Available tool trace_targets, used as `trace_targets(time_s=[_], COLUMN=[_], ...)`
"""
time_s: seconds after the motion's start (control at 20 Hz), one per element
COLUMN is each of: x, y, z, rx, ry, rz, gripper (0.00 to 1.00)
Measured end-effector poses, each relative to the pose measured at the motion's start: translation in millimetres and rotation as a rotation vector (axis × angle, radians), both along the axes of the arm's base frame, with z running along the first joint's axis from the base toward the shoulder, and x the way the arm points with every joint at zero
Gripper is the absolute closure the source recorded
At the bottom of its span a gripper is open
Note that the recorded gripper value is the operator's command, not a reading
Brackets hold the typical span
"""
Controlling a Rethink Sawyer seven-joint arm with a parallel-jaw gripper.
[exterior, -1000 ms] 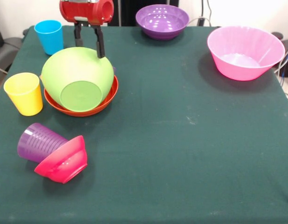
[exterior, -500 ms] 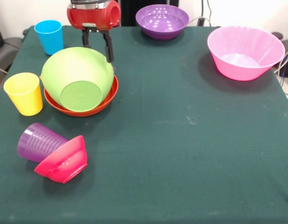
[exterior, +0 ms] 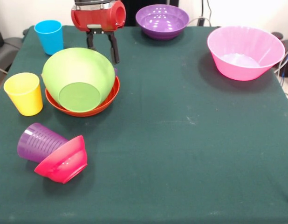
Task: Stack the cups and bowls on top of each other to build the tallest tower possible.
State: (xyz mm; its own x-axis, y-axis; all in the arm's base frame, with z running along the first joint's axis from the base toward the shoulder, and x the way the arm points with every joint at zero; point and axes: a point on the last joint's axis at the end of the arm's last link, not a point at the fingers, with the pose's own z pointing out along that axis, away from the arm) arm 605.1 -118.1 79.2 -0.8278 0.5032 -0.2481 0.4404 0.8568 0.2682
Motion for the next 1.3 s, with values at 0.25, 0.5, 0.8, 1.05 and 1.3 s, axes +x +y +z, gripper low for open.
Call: trace_targets(time_s=[0.25,0.5,0.8,1.05,1.3], x=[2.2,6.0,9.6,10.8,14.9], y=[-1.8,-3.5,-6.4,-12.9,-17.9], z=[0.4,1.9,4.3,7.1,11.2], rx=[-0.011,-0.016,-0.011,-0.004,-0.003], ry=[-0.009,-0.018,-0.011,0.006,0.004], rz=[0.012,0.014,0.014,0.011,0.008], gripper=[0.0,0.0,0.0,0.0,0.0])
